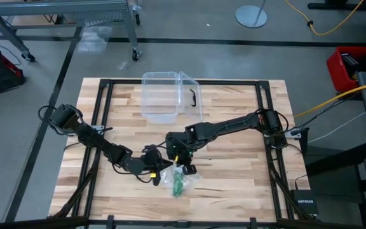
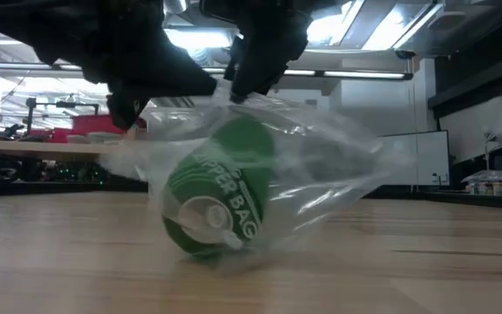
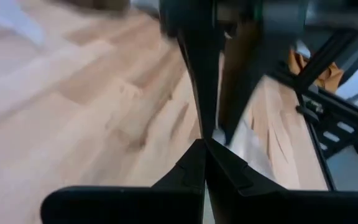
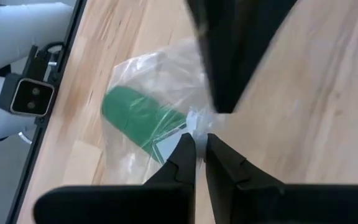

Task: Roll bandage
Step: Close the transparent zip bag

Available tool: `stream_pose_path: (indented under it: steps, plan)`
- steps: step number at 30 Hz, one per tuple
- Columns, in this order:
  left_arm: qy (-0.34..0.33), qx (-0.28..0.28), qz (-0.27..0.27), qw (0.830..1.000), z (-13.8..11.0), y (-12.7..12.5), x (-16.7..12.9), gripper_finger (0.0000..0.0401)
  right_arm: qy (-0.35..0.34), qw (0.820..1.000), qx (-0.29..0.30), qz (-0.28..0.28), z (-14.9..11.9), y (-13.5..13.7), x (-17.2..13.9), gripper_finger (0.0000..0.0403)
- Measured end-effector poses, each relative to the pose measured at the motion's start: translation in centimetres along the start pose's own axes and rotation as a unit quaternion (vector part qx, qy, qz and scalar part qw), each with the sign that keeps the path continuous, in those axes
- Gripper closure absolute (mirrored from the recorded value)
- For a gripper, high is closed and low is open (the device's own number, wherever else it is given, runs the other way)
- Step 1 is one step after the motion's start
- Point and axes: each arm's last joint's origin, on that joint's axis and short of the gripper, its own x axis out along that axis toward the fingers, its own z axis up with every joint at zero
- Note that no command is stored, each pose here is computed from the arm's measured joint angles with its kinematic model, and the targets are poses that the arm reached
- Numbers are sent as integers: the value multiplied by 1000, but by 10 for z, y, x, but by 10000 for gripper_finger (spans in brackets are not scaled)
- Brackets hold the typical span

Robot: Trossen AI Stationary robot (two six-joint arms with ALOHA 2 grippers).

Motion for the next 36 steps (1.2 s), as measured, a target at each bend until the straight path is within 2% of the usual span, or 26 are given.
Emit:
stream_pose_path:
  steps: [3, 8, 18, 21, 29, 33, 36]
  plan:
    - [0, 11, -5, 1000, 0, -1, 0, 401, 4, 1000, 1, 1, -1, 1, 0, 385]
    - [6, -26, -12, 1000, 0, -1, 0, 400, 4, 1000, 0, 2, -1, 1, 0, 385]
    - [42, 8, -35, 998, -5, -2, -1, 395, 23, 1000, -5, 2, -5, 4, -7, 385]
    - [49, 0, -48, 998, -5, -3, -2, 369, 22, 1000, -6, 1, -4, 5, -10, 385]
    - [44, -10, -48, 998, -3, -2, 0, 262, -13, 1000, -22, -8, 13, 10, -25, 385]
    - [35, -17, -49, 998, 0, -1, 2, 236, -26, 999, -27, -18, 19, 12, -31, 385]
    - [24, -13, -52, 998, 4, -1, 3, 232, -34, 999, -30, -24, 22, 12, -33, 385]
